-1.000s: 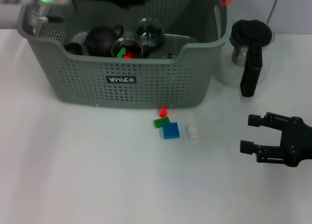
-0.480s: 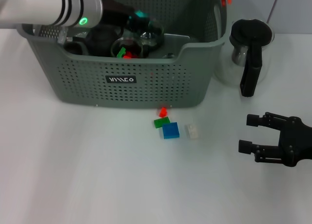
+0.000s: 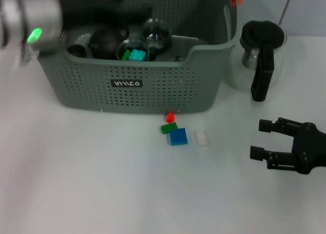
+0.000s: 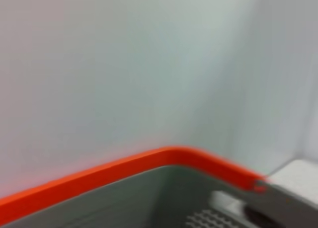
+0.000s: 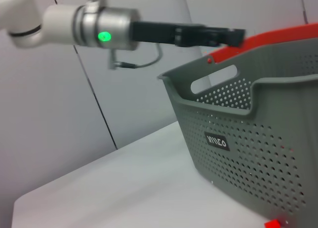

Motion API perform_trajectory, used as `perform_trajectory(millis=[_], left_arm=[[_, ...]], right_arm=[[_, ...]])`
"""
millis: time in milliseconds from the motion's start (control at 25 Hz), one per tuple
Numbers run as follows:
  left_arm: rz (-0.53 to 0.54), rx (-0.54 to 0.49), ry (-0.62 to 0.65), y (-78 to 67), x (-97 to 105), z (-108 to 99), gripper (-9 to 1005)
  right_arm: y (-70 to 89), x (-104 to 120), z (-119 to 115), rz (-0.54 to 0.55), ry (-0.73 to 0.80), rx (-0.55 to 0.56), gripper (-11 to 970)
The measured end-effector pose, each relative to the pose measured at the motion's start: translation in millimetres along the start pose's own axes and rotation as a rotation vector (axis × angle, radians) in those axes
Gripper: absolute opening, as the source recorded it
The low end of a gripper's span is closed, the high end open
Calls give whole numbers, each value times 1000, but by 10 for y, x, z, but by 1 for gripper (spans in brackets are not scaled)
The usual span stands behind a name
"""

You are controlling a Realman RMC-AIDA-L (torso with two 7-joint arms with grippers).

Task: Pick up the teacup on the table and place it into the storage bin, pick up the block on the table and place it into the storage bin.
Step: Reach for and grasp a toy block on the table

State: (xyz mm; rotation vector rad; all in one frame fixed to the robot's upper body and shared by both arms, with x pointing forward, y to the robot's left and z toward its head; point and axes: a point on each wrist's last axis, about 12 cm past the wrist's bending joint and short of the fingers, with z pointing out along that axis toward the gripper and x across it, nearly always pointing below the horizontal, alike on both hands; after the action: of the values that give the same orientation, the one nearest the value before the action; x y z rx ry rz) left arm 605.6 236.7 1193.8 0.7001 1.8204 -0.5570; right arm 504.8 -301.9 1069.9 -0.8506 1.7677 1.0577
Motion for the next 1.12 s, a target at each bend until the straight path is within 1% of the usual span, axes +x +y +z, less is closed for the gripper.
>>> perform_trajectory(millis=[40,80,120,280,400,440,480,560,640,720,880,1040,1120], left_arm=[[11,26,-15,-14,77,-101,657],[46,71,-24,-35,278,-269,819],[46,71,-24,-35,278,-269,820],[126,154,16,-114,735,-449,823],[180,242,43,-230,1026,-481,824],[187,261,52,-257,1089,-474,824],[194,294,67,-303,1182,-453,824],[200,332,111,-349,1279,-369,823],[205,371,159,-389,1330,-247,823],[210,400,197,-419,1351,-110,823],[224,425,232,-481,1355,144,822],[257,425,267,-536,1353,336,821],[275,425,279,-564,1351,401,821]], right_arm=[[2,2,2,1,1,-1,911],[3,6,-1,1,2,0,911],[3,6,-1,1,2,0,911],[10,25,-15,5,3,3,911],[15,40,-28,9,4,6,911],[16,42,-32,10,5,6,911],[17,43,-34,10,5,5,911],[21,41,-41,9,5,3,911],[20,35,-48,7,4,3,911],[17,28,-50,6,3,4,911],[13,16,-40,2,1,2,911],[8,0,-25,-1,0,-2,911],[7,-5,-18,-2,-1,-3,911]])
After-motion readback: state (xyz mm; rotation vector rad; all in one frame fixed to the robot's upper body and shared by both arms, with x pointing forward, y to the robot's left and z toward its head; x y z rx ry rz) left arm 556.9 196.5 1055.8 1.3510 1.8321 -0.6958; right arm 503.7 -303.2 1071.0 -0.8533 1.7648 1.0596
